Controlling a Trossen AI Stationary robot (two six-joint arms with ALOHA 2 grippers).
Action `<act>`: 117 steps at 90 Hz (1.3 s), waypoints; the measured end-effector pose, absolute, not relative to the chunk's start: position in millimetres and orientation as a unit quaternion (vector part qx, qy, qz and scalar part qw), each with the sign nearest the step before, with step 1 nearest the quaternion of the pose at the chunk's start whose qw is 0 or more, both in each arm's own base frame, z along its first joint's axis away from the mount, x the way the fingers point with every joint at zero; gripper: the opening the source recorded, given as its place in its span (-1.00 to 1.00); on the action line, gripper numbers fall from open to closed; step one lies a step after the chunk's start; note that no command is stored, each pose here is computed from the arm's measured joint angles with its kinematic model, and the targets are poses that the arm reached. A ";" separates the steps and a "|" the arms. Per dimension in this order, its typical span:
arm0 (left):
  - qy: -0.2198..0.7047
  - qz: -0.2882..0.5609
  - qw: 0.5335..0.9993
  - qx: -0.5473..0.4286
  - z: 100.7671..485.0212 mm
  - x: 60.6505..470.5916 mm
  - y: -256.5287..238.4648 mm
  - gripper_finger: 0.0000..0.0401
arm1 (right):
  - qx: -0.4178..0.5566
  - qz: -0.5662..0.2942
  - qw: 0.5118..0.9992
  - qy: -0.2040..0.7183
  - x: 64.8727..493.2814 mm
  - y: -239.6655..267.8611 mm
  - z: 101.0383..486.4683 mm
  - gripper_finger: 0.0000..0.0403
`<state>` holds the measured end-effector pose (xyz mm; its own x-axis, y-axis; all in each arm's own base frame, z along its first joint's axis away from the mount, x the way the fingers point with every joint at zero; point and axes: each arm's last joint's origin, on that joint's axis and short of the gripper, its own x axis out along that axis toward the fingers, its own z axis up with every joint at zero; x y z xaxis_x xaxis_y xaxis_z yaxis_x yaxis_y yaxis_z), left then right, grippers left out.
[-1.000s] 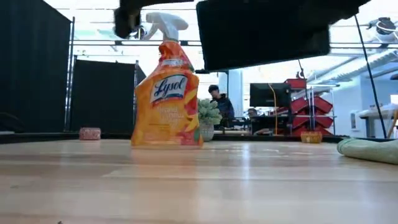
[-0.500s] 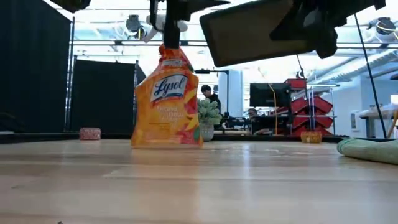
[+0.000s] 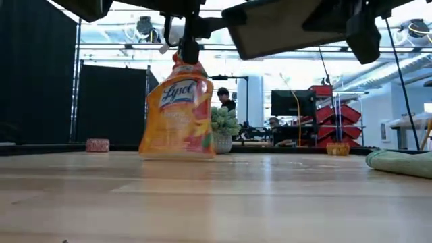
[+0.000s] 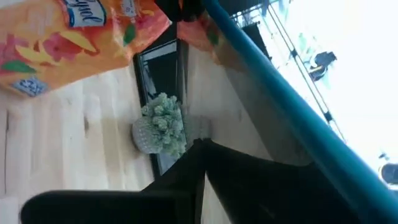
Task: Apply microfiber cloth
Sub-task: Spray the back of the cellphone with a spray bottle
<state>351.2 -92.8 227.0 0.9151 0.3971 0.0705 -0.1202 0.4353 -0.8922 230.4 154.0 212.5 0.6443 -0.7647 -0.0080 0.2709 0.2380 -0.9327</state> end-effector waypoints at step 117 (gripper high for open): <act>0.017 0.079 0.995 -0.060 242.6 300.1 -184.3 -0.25 | -0.102 -0.177 0.966 0.160 188.0 199.6 223.1 -0.69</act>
